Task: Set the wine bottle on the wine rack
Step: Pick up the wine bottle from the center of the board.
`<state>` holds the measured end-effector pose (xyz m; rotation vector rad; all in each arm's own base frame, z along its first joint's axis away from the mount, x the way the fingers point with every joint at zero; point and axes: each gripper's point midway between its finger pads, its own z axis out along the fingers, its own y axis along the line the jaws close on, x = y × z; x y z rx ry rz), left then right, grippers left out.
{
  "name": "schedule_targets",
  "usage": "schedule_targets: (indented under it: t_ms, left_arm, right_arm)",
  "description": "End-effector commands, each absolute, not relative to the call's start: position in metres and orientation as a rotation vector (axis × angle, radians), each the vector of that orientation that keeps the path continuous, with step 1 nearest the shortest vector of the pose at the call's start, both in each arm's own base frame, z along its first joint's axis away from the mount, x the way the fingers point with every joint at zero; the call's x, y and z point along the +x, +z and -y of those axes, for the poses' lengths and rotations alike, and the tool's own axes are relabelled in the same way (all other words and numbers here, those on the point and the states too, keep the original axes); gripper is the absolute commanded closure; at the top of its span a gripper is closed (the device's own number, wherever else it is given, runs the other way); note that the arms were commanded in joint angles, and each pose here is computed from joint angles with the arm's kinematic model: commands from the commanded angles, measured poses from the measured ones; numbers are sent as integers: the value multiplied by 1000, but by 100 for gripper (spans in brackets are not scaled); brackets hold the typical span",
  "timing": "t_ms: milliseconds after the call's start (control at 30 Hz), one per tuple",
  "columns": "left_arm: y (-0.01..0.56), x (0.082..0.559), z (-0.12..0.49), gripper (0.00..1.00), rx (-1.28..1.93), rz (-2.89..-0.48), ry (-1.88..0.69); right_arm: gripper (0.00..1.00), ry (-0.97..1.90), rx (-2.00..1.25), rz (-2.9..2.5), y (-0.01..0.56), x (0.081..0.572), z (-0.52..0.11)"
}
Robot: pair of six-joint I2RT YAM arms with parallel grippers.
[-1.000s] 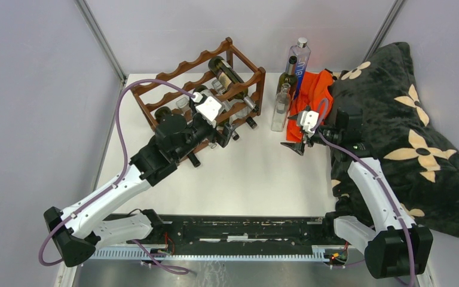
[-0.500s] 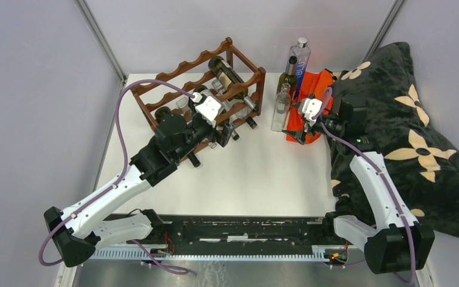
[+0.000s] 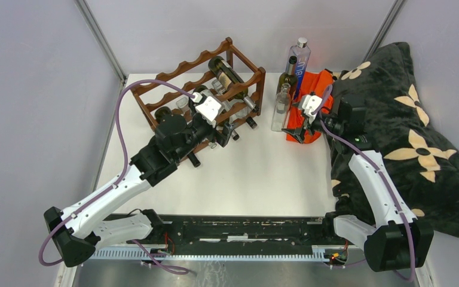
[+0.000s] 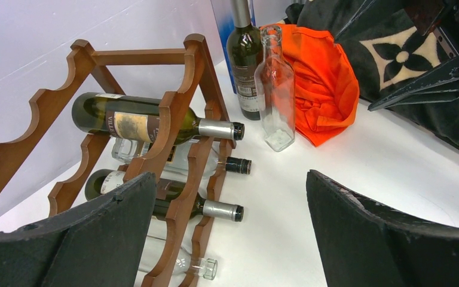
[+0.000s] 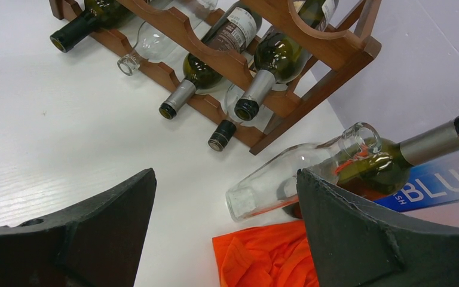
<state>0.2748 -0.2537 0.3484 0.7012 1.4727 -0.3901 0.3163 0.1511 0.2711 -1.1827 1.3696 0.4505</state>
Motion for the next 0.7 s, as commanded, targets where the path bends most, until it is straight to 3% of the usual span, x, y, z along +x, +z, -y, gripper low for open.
schedule_targets:
  t_ms: [0, 667]
  left_arm:
    - [367, 277, 251, 0, 687, -1406, -373]
    - [367, 277, 251, 0, 690, -1407, -372]
  right_arm:
    - [7, 401, -1156, -1343, 281, 319, -147]
    - [7, 357, -1125, -1388, 277, 329, -140]
